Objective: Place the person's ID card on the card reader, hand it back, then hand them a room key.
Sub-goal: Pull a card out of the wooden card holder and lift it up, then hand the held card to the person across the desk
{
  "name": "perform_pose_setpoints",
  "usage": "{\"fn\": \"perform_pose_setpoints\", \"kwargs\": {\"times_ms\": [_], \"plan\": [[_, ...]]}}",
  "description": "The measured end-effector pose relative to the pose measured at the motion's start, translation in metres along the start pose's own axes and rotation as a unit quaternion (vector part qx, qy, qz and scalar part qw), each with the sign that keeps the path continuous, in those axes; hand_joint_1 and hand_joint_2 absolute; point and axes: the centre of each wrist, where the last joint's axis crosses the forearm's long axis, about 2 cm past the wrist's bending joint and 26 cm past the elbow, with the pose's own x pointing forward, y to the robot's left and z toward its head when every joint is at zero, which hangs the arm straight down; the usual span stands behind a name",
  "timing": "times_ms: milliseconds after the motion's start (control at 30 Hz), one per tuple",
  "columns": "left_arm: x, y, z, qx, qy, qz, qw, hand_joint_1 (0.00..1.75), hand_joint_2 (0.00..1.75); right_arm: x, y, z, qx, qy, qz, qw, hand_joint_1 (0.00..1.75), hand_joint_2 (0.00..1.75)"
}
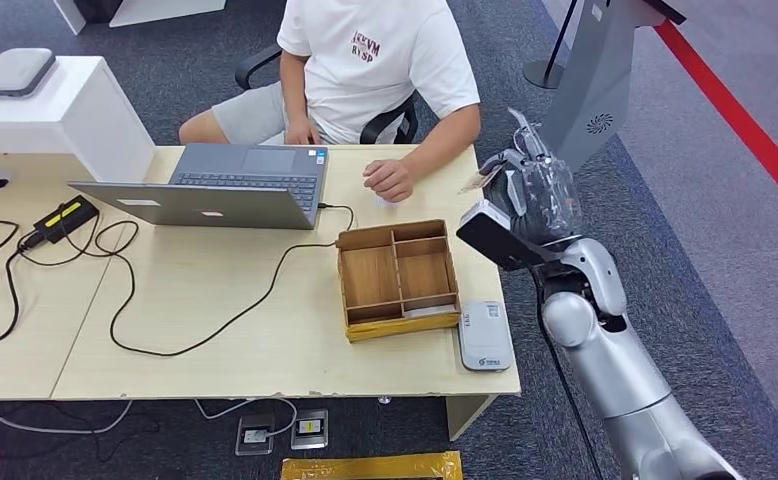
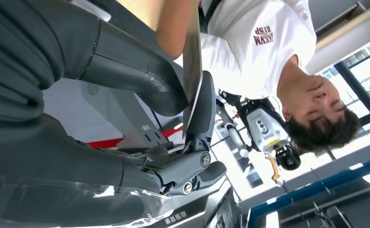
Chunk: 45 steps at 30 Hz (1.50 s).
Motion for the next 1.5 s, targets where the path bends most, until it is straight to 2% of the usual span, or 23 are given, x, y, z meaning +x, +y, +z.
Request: {"fn": "perform_pose_setpoints", "kwargs": {"times_ms": [267,533,700,967,1233,1500], "plan": [[0.001,0.000,0.000,-0.010,-0.014,-0.014,1.000,0.00,1.75,0.001,-0.030,-0.030,-0.010,-0.036,0.025,0.999,1.75,1.75],[0.001,0.001,-0.001,-0.012,-0.022,-0.021,0.999,0.00,1.75,-0.010,-0.037,-0.056,-0.012,-0.043,0.050,0.998,1.75,1.75],[0.002,0.001,-0.001,-0.013,-0.028,-0.028,0.999,0.00,1.75,-0.024,-0.049,-0.094,-0.008,-0.041,0.082,0.996,1.75,1.75],[0.002,0.005,-0.003,-0.014,-0.027,-0.030,0.999,0.00,1.75,-0.028,-0.028,-0.123,0.058,0.025,0.102,0.993,1.75,1.75],[0.002,0.005,-0.003,-0.013,-0.025,-0.030,0.999,0.00,1.75,-0.027,0.005,-0.116,0.111,0.072,0.098,0.986,1.75,1.75],[0.001,0.005,-0.003,-0.014,-0.024,-0.030,0.999,0.00,1.75,-0.033,0.015,-0.108,0.137,0.088,0.099,0.982,1.75,1.75]]}}
